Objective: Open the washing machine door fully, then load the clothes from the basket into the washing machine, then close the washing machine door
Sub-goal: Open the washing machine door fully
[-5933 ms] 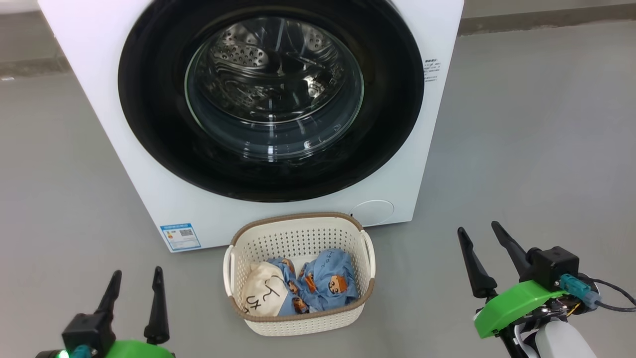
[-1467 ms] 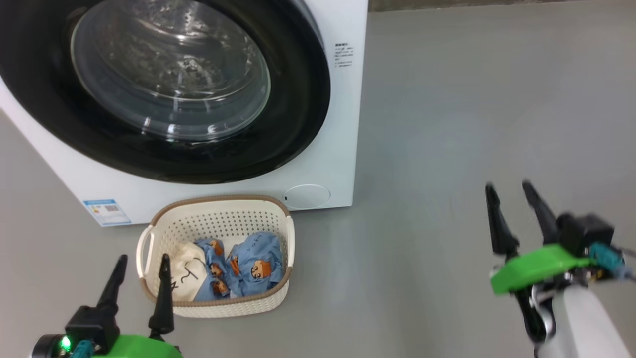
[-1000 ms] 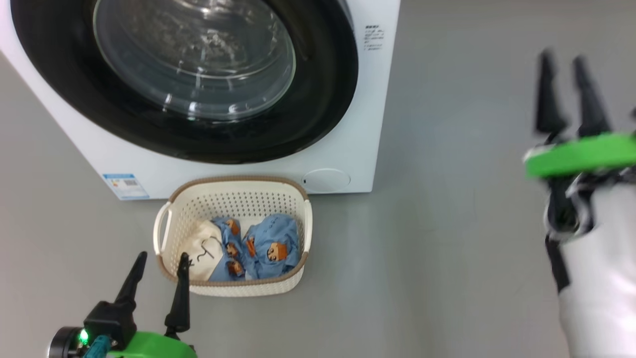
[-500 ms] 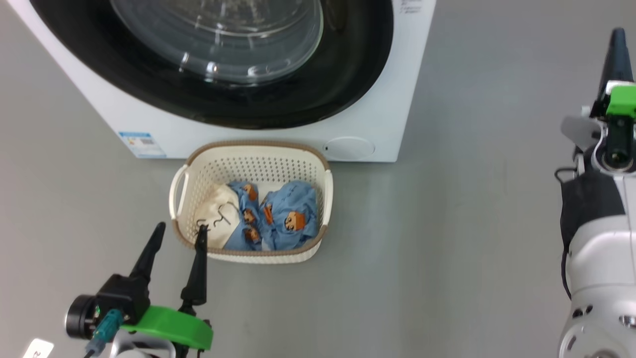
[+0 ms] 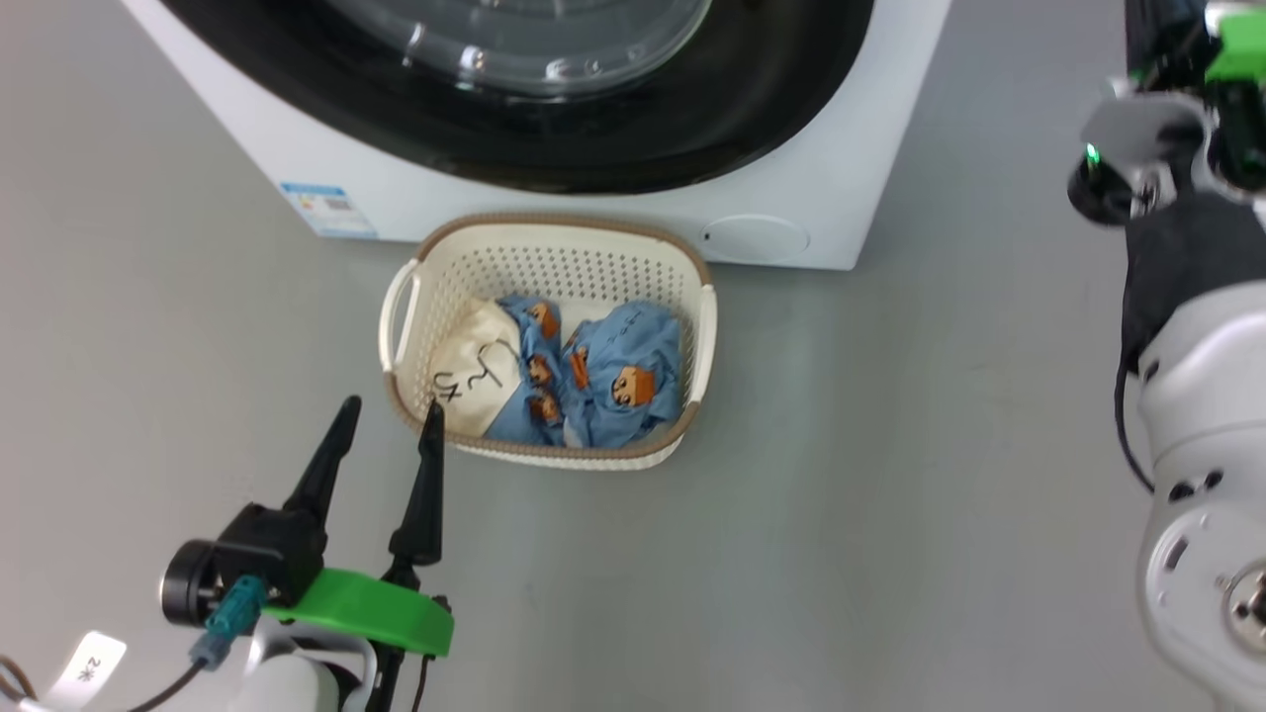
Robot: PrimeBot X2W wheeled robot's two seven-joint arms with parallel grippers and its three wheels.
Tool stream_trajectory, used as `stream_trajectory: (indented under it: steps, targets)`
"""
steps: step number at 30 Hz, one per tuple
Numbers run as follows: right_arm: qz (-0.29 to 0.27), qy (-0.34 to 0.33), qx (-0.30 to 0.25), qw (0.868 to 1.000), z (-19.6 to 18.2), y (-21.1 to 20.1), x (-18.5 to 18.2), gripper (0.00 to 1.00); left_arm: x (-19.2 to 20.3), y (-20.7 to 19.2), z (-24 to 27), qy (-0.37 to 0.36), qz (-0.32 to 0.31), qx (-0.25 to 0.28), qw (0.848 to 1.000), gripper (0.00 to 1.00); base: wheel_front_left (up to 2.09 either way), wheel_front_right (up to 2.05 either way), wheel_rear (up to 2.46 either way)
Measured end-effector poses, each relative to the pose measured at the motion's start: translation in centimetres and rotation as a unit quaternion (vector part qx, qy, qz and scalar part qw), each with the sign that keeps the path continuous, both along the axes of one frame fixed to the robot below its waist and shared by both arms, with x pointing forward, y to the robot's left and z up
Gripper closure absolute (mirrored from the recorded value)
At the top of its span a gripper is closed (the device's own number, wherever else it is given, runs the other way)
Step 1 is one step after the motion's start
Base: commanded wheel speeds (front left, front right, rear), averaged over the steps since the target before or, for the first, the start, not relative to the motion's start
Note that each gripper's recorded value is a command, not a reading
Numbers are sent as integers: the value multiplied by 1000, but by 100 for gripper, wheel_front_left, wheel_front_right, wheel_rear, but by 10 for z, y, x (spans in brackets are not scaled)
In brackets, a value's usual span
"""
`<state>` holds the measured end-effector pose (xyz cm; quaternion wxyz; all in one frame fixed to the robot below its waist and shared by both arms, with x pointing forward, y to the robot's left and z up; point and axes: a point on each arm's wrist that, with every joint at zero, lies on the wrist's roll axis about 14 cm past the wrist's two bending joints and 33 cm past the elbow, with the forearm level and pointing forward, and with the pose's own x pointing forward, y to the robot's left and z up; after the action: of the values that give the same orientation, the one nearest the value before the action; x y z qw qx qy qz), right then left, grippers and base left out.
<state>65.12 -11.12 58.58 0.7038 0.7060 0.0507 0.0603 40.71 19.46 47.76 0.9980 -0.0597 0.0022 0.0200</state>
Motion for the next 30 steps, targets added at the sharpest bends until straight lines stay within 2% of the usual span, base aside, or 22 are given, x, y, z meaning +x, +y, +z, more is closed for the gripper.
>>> stream_trajectory:
  steps: [6, 16, 24, 30]
  targets:
    - [66, -4, 8, 998, 7, 36, 18, 100, 6, 5, -5, 6, 6, 0, 1000, 0, 0, 0, 0]
    - [142, -6, -37, 989, 1, 76, 39, 100, 14, 9, -19, 24, 17, -3, 1000, 0, 0, 0, 0]
    - [172, 1, -52, 984, -9, 95, 45, 100, 22, 10, -20, 23, 20, -8, 999, 0, 0, 0, 0]
    - [186, -10, -71, 980, 5, 105, 48, 100, 21, 11, -21, 26, 23, -12, 999, 0, 0, 0, 0]
